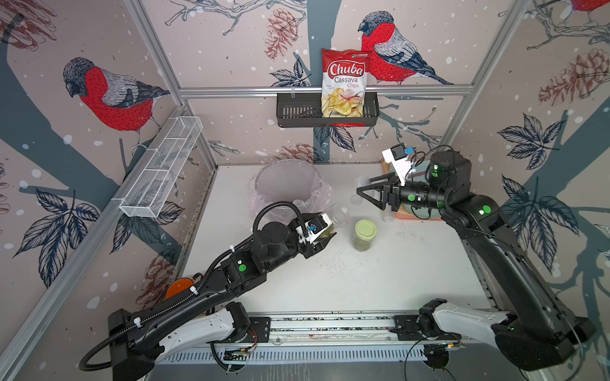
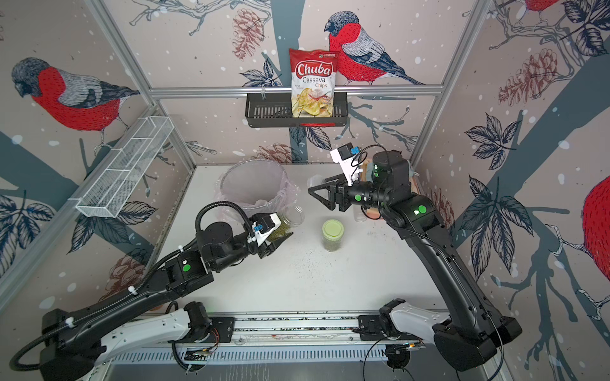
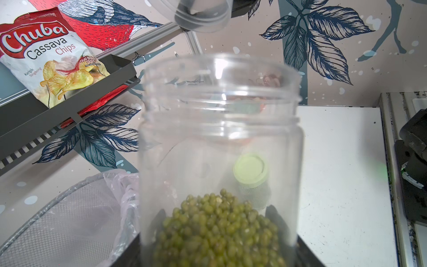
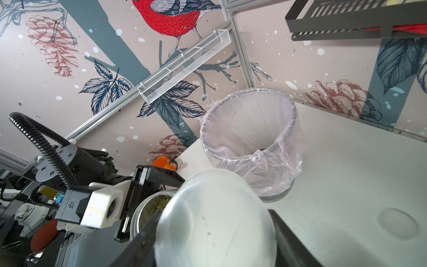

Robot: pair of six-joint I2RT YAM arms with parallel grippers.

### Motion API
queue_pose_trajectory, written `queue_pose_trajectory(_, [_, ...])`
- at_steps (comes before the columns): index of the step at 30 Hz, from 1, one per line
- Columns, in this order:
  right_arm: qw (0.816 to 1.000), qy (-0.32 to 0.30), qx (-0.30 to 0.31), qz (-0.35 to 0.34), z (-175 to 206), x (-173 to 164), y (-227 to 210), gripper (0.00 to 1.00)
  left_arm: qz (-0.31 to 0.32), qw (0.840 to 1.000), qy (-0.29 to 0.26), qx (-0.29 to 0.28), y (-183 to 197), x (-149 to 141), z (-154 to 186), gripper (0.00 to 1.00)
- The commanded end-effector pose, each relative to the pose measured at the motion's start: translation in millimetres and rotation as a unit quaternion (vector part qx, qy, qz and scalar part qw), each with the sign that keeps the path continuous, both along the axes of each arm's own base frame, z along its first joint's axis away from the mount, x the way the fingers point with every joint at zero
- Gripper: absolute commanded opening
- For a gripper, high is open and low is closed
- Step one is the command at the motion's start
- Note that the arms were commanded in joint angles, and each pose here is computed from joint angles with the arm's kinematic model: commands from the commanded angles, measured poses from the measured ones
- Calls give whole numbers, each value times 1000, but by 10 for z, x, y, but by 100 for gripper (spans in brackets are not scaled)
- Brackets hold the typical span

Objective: Empty moldy mung beans from jars
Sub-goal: Open the lid of the jar, then place the lid at the center of the board.

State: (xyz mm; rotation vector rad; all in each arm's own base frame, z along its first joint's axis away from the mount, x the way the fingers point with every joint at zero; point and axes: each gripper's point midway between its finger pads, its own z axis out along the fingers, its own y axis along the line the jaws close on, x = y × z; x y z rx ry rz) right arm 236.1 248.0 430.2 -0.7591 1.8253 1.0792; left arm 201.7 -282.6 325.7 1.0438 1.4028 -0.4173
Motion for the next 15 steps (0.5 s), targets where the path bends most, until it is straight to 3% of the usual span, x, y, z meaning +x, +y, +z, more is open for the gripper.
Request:
queue_pose_trajectory(1, [1000,-13,13,-22,62,153,-48,62,-6,999,-20,-27,-18,-10,171,13])
queue_pose_trajectory(15, [996,12,27,-80,-10,624,-321,63,-2,999,-22,-32,19,-19,177,13])
